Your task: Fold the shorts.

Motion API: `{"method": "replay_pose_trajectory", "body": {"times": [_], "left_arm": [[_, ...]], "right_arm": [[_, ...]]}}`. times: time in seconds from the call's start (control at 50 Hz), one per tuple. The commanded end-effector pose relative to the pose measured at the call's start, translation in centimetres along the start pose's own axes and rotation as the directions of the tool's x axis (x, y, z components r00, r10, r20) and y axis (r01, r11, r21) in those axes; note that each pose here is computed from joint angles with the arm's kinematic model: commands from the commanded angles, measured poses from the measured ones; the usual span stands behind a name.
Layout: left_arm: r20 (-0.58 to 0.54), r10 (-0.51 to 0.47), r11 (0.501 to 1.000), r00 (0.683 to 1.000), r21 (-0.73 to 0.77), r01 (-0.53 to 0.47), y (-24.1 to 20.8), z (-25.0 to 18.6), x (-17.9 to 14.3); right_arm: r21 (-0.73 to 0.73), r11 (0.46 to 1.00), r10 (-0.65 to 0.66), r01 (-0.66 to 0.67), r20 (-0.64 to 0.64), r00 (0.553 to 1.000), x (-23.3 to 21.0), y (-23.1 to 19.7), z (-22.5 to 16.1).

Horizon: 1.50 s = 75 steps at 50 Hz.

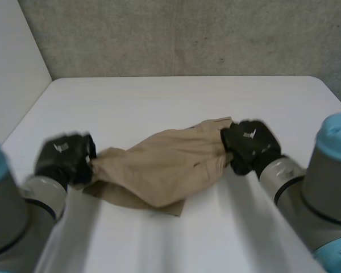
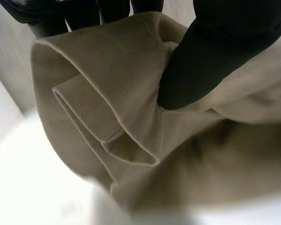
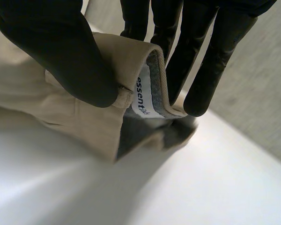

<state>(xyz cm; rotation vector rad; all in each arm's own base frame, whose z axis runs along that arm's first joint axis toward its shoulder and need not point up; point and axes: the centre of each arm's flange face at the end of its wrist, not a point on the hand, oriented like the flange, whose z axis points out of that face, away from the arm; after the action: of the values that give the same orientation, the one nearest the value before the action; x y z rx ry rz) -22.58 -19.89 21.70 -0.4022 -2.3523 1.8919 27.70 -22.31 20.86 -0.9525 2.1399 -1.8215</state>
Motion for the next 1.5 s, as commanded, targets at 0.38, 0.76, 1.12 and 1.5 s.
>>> {"method": "replay_pose_trajectory", "body": {"times": [0.38, 0.76, 1.12, 1.5], "left_arm": [[-0.16, -0.114, 0.79, 0.981, 0.584, 0.187, -22.1, -11.8, -2.3], [-0.083, -0.079, 0.995, 0.993, 0.05, 0.083, -4.9, 13.7, 0.9], [-0.114, -0.088, 0.822, 0.99, 0.553, 0.137, -6.0, 22.6, 1.3], [-0.141, -0.089, 0.995, 0.986, 0.026, 0.094, -1.2, 5.7, 0.7]], "right_arm": [[0.528, 0.846, 0.027, 0.076, -0.184, 0.983, 5.9, -21.1, -11.3], [0.142, 0.99, 0.014, 0.01, -0.163, 0.987, 5.2, -4.7, 8.2], [0.252, 0.952, -0.083, 0.174, -0.337, 0.938, 6.9, -4.5, 12.5], [-0.002, 0.981, -0.186, 0.192, 0.231, 0.955, 5.9, 0.1, 1.9]]}}
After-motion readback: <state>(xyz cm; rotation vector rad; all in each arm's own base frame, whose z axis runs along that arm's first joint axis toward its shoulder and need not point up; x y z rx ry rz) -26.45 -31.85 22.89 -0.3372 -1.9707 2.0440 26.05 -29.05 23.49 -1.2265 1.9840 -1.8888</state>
